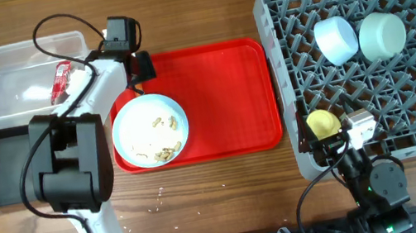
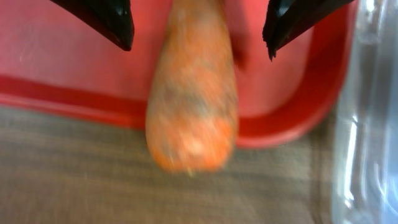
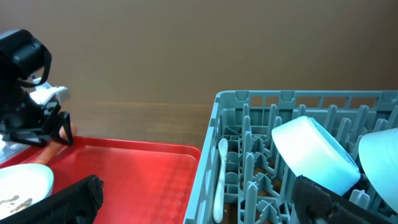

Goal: Sort waste into correct bins and load items into the dishwasher rack
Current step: 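Grasp the carrot with the left gripper and place it on the black tray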

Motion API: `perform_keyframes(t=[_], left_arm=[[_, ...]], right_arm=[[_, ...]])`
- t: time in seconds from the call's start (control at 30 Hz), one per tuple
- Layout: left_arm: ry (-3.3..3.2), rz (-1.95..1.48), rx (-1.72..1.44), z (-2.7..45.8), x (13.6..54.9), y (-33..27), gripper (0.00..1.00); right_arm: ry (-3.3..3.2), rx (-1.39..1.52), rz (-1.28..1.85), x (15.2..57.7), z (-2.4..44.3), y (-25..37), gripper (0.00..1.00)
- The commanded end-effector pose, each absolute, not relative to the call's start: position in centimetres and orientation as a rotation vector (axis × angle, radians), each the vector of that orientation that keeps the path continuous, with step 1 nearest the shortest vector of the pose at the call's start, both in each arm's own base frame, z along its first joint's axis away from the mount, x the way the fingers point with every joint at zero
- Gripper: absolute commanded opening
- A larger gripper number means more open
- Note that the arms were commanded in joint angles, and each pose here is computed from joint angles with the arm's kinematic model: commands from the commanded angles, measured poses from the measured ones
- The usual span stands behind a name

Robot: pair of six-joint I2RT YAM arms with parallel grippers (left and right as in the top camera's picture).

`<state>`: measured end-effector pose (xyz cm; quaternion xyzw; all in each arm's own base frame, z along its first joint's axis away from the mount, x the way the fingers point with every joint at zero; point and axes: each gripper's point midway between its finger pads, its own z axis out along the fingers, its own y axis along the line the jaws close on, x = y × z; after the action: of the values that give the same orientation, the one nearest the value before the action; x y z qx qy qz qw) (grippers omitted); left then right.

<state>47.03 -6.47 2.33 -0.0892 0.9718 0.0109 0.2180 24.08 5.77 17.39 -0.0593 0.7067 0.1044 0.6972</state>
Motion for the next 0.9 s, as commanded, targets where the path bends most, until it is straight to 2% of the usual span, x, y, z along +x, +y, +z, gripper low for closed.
perform_keyframes(t=[0.0,0.03,0.1,0.23,0.33,0.43,0.5,0.57,0.63,0.73,0.87], left_arm=[[2.639,0.043,-0.262,3.2,48.1,-6.2,0.5],[2.637,0.038,-0.261,3.2,48.2,-6.3,0.4],[2.633,0.036,-0.261,3.3,48.3,-6.3,0.27],[2.627,0.035,-0.261,4.2,48.1,-6.2,0.18],[2.562,0.041,-0.272,7.5,48.3,-5.8,0.17],[2.413,0.033,-0.29,14.5,48.3,-5.1,0.24],[2.351,0.006,-0.302,18.3,47.3,-5.0,0.25],[2.331,-0.015,-0.361,21.7,44.5,-4.3,0.24],[2.362,-0.004,-0.499,22.4,41.4,-3.2,0.2],[2.452,0.072,-0.808,21.1,35.9,-0.4,0.06],[2.524,0.232,-1.152,18.3,30.4,3.2,0.06]], right_arm=[[1.566,-0.133,0.218,24.1,17.6,5.6,1.0],[1.566,-0.133,0.218,24.1,17.6,5.6,1.0],[1.566,-0.133,0.218,24.1,17.6,5.6,1.0],[1.566,-0.133,0.218,24.1,17.6,5.6,1.0],[1.566,-0.133,0.218,24.1,17.6,5.6,1.0],[1.566,-0.133,0.218,24.1,17.6,5.6,1.0],[1.566,-0.133,0.218,24.1,17.6,5.6,1.0],[1.566,-0.133,0.218,24.1,17.6,5.6,1.0],[1.566,-0.133,0.218,24.1,17.6,5.6,1.0],[1.566,-0.133,0.218,24.1,17.6,5.6,1.0],[1.566,-0.133,0.218,24.1,17.6,5.6,1.0]])
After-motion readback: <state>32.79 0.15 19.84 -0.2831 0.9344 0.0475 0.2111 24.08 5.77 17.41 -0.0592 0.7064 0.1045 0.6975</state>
